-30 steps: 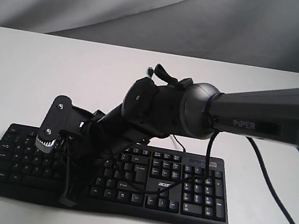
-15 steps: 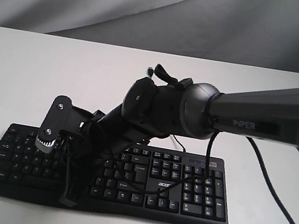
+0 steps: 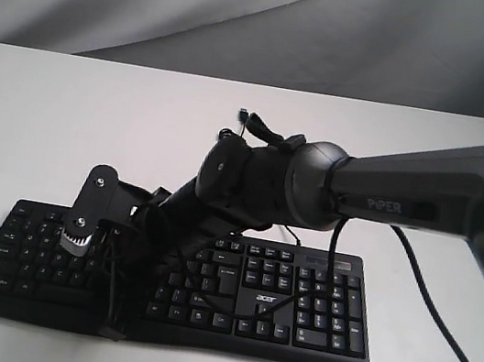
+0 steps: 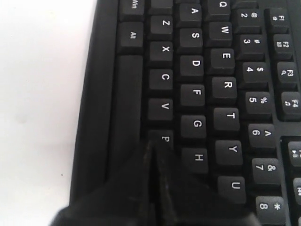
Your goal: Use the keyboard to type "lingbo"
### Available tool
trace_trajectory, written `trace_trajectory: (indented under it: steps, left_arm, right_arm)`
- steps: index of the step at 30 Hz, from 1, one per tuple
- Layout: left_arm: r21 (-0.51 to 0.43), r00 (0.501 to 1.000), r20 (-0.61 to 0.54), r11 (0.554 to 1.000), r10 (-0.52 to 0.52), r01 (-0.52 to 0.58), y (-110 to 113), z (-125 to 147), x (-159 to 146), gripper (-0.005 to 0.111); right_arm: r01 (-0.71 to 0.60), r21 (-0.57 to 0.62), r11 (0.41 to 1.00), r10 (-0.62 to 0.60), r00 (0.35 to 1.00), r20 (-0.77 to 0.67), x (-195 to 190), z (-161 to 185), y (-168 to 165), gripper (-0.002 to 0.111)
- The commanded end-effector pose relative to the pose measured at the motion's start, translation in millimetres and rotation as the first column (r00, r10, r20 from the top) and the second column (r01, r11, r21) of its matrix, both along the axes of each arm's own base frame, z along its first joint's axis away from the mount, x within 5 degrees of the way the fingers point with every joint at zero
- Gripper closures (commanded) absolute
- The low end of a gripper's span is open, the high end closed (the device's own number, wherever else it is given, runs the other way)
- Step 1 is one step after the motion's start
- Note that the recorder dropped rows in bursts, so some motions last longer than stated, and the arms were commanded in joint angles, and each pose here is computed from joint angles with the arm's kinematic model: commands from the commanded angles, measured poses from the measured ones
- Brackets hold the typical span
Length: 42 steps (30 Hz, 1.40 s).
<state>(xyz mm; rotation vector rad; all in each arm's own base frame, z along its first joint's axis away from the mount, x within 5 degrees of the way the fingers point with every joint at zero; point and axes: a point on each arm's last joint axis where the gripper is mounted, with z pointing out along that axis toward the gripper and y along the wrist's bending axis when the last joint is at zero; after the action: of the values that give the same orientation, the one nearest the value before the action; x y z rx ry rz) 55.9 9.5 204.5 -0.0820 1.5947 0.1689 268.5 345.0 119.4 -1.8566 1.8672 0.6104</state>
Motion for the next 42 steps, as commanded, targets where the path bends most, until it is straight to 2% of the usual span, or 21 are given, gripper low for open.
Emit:
trace_trajectory:
  steps: [1,11,18,25,28,42]
  left_arm:
    - [0.0,1.0,0.01,1.0,-0.008,0.008,-1,0,0,0.106]
    - [0.0,1.0,0.01,1.0,-0.008,0.008,-1,0,0,0.106]
    - [0.0,1.0,0.01,1.0,-0.008,0.008,-1,0,0,0.106]
    - [0.0,1.0,0.01,1.0,-0.008,0.008,-1,0,0,0.106]
    - [0.0,1.0,0.01,1.0,-0.008,0.008,-1,0,0,0.106]
    - [0.0,1.0,0.01,1.0,-0.008,0.008,-1,0,0,0.106]
  right_arm:
    - [0.001,0.001,1.0,-0.001,1.0,0.007,0,1,1,0.108]
    - [0.009,0.001,1.0,-0.009,1.0,0.027,2,0,1,0.108]
    - [0.015,-0.025,1.0,-0.014,1.0,0.011,2,-16,1,0.108]
    - [0.011,0.034,0.999,-0.013,0.998,0.06,2,19,1,0.108]
    - [0.031,0.045,0.998,-0.035,0.996,0.082,5,20,2,0.108]
    - [-0.008,0.05,0.999,0.006,0.999,0.033,18,1,23,0.108]
